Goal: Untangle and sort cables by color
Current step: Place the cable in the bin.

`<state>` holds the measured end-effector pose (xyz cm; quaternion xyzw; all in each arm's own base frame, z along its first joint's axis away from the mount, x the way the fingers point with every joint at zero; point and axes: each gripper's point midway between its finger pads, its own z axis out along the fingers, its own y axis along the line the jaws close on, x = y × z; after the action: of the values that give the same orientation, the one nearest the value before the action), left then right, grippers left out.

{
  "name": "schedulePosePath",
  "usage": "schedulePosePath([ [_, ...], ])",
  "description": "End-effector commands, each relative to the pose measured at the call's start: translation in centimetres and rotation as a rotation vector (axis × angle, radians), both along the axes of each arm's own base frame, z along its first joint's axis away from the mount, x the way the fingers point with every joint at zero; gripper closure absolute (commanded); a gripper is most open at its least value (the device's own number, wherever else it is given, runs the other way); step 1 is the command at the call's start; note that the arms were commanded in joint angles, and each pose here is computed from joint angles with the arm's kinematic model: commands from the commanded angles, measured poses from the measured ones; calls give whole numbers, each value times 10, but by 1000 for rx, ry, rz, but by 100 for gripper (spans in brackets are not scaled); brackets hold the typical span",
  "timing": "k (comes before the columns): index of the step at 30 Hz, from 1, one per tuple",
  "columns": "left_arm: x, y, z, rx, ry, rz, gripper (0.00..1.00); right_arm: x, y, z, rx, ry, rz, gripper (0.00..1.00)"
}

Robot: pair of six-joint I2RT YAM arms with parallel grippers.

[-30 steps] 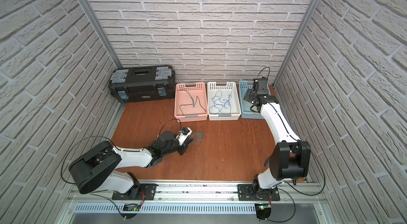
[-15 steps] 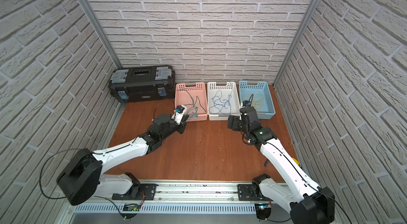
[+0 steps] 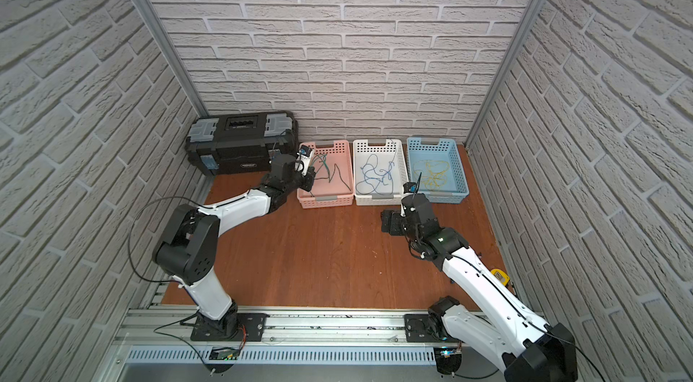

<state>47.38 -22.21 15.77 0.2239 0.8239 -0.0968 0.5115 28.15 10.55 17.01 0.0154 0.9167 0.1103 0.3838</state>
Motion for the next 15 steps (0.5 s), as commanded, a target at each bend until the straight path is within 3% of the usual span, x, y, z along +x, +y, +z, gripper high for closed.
schedulePosePath([
  [1,10,-2,1,-5,-3,-15,90,8,7,17,12,-44,-1,12],
  [8,-2,4,14,-22,-13,-12,71,7,4,29,-5,-47,-33,13],
  [15,-38,17,44,-83,-47,-8,55,5,-9,55,-17,-121,-81,13],
])
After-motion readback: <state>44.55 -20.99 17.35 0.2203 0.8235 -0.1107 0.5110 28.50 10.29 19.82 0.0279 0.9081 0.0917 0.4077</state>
